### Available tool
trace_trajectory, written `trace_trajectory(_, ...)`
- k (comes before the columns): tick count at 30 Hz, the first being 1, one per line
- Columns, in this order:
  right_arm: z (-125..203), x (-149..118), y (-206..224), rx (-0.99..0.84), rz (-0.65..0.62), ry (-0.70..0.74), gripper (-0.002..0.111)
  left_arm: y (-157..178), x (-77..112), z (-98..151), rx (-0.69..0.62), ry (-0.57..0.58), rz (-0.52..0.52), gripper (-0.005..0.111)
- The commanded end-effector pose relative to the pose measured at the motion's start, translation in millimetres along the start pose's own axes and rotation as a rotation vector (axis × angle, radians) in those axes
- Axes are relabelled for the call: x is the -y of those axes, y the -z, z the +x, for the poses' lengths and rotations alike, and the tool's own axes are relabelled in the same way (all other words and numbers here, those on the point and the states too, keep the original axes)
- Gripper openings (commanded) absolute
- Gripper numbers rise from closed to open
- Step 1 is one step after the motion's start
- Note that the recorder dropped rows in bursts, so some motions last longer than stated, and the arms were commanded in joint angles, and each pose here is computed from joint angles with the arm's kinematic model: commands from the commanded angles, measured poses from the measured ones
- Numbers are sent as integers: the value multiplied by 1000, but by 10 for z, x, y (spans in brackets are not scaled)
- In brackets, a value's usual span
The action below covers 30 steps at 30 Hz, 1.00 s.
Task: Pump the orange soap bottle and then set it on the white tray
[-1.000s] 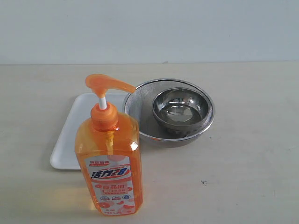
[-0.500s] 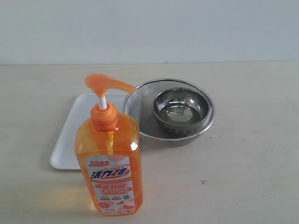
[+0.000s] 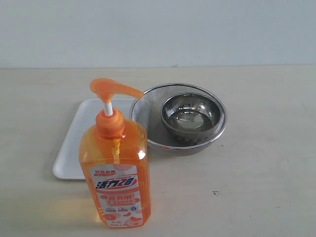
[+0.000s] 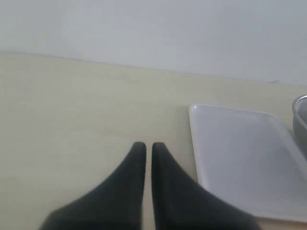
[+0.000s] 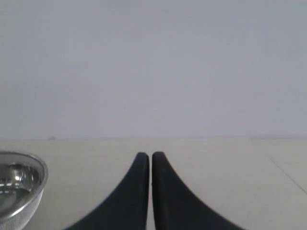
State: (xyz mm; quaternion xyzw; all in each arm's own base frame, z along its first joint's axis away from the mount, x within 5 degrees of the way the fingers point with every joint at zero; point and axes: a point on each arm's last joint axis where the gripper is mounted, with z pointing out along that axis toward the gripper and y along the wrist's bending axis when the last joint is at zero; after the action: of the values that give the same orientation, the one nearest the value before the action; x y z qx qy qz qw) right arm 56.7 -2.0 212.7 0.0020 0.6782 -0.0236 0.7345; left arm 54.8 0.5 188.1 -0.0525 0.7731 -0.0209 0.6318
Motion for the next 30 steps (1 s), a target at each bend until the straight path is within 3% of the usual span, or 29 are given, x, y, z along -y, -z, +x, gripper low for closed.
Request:
trace_trajectory(1,-78,4,9,87,5,5,0,-1,3,11,0,10,7,5)
trace_trajectory(18,-186,6,24,194,9,17,0,-1,3,11,0,10,7,5)
trace_trajectory(26,-808,24,137,274,13,19,0,-1,3,11,0,10,7,5)
trace_trajectory(30,-1038,33,58,113,9,21,0,-1,3,11,0,10,7,5)
